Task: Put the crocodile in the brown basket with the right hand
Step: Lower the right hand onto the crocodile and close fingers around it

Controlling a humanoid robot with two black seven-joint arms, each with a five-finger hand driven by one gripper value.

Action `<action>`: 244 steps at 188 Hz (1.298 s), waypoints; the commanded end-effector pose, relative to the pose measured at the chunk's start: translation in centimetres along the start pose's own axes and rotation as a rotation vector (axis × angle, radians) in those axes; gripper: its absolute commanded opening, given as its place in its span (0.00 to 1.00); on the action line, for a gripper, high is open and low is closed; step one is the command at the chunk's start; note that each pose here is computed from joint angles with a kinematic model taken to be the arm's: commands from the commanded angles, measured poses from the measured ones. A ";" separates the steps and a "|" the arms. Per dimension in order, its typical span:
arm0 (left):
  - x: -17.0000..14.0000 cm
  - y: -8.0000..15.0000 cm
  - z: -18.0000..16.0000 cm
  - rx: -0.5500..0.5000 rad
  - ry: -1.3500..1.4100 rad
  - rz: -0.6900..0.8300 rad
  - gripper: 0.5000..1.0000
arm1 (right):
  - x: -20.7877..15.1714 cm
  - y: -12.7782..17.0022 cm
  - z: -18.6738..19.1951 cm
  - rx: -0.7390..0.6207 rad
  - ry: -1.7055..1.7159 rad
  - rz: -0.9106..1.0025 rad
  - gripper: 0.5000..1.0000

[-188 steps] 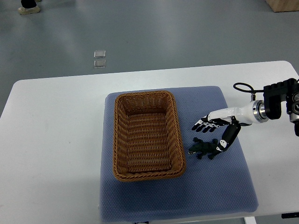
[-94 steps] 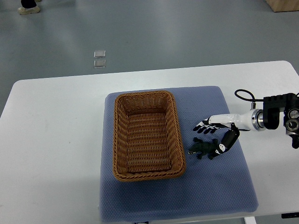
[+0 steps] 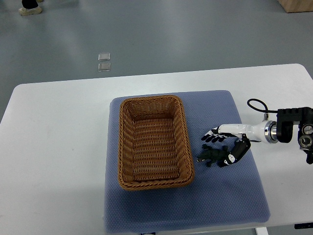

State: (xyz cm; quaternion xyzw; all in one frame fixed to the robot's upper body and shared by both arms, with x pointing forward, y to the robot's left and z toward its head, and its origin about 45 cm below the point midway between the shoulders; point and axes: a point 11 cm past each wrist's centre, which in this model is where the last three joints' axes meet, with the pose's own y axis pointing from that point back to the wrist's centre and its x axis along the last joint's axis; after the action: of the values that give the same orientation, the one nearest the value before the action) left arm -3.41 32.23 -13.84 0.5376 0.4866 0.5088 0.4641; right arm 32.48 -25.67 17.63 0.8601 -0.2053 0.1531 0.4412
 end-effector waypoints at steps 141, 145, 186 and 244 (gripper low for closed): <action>0.0 0.0 -0.1 0.001 0.000 0.000 1.00 | -1.5 -0.6 1.6 0.038 0.026 0.067 0.58; 0.0 0.0 -0.1 0.001 0.000 0.000 1.00 | -1.7 -0.6 1.7 0.039 0.024 0.066 0.56; 0.0 0.0 -0.2 0.003 0.000 0.000 1.00 | -2.0 -0.9 1.8 0.057 0.059 0.074 0.18; 0.0 0.0 -0.2 0.003 0.000 0.000 1.00 | -1.3 -0.7 1.8 0.056 0.076 0.096 0.00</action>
State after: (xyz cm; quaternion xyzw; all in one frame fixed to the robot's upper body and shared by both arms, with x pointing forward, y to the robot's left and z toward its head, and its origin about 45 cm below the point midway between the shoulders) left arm -3.59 32.22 -13.83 0.5381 0.4875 0.5082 0.4631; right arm 31.61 -26.40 15.35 0.8558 -0.2239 0.2094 0.4167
